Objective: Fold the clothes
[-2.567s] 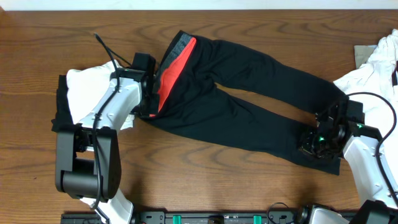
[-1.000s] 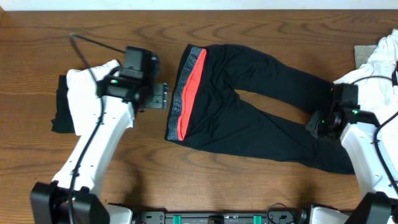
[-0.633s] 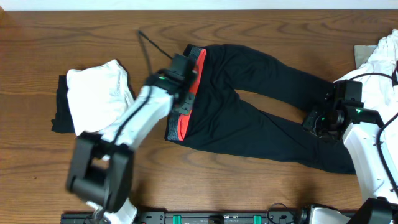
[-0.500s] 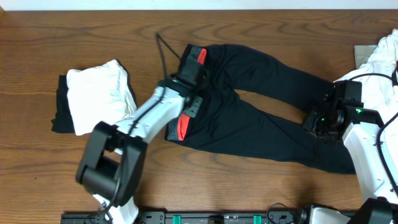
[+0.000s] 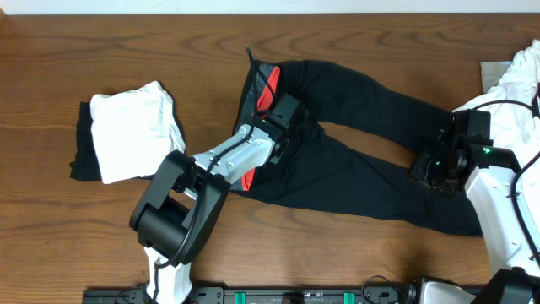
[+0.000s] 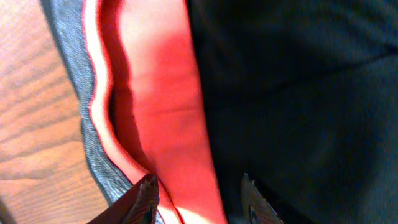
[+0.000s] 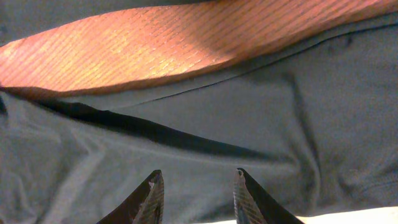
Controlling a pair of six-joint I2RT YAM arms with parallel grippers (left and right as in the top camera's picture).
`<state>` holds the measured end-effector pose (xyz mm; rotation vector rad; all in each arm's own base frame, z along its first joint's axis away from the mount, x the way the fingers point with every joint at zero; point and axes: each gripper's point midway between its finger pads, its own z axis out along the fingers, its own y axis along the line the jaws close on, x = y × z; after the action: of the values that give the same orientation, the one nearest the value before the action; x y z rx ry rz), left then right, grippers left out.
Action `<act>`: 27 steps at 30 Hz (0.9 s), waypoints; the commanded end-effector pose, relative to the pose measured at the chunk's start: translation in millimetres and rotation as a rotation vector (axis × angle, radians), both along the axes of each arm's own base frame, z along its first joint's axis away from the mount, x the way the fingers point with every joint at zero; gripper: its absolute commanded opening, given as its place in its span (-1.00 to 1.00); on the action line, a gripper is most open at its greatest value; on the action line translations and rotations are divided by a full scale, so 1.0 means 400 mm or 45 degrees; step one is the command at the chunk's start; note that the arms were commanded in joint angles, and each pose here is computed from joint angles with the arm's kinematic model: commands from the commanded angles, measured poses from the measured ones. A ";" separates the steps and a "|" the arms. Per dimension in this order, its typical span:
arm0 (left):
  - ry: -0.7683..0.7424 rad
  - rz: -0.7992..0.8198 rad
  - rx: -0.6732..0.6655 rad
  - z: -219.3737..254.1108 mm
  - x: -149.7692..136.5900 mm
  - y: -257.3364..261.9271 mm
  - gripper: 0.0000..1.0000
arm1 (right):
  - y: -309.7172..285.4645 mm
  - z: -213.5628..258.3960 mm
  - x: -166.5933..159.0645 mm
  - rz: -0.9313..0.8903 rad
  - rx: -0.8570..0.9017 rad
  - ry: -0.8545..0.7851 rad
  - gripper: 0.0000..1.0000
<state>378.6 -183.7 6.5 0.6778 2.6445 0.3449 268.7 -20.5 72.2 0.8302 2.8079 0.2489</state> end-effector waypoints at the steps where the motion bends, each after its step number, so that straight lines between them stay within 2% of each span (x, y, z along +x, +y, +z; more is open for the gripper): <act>1: -0.050 0.027 0.047 0.008 0.024 0.016 -0.09 | -0.002 0.014 0.007 0.013 -0.002 -0.024 -0.30; 4: -0.049 0.033 0.069 0.000 0.024 0.022 -0.09 | -0.001 0.013 0.002 0.013 -0.001 -0.013 -0.45; 10: -0.149 0.087 0.217 0.031 0.047 0.073 -0.10 | 0.016 -0.011 -0.022 0.036 0.016 0.032 -0.79; 12: -0.159 0.095 0.245 0.035 0.048 0.082 -0.10 | 0.054 -0.010 -0.016 0.152 0.069 0.000 -0.87; 14: -0.158 0.096 0.249 0.036 0.047 0.084 -0.11 | 0.097 -0.006 -0.006 0.307 0.118 -0.053 -0.89; 16: -0.157 0.095 0.250 0.036 0.047 0.084 -0.11 | 0.116 -0.014 -0.011 0.367 0.112 -0.051 -0.94; 23: -0.161 0.095 0.247 0.040 0.047 0.083 -0.11 | 0.148 -0.118 -0.052 0.411 0.093 -0.028 -0.97; 27: -0.163 0.095 0.245 0.046 0.047 0.083 -0.10 | 0.185 -0.161 -0.062 0.437 0.193 -0.096 -0.97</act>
<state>392.0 -152.5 18.6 0.6139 2.5575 0.6251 253.7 38.7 17.3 0.3859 2.8626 0.4311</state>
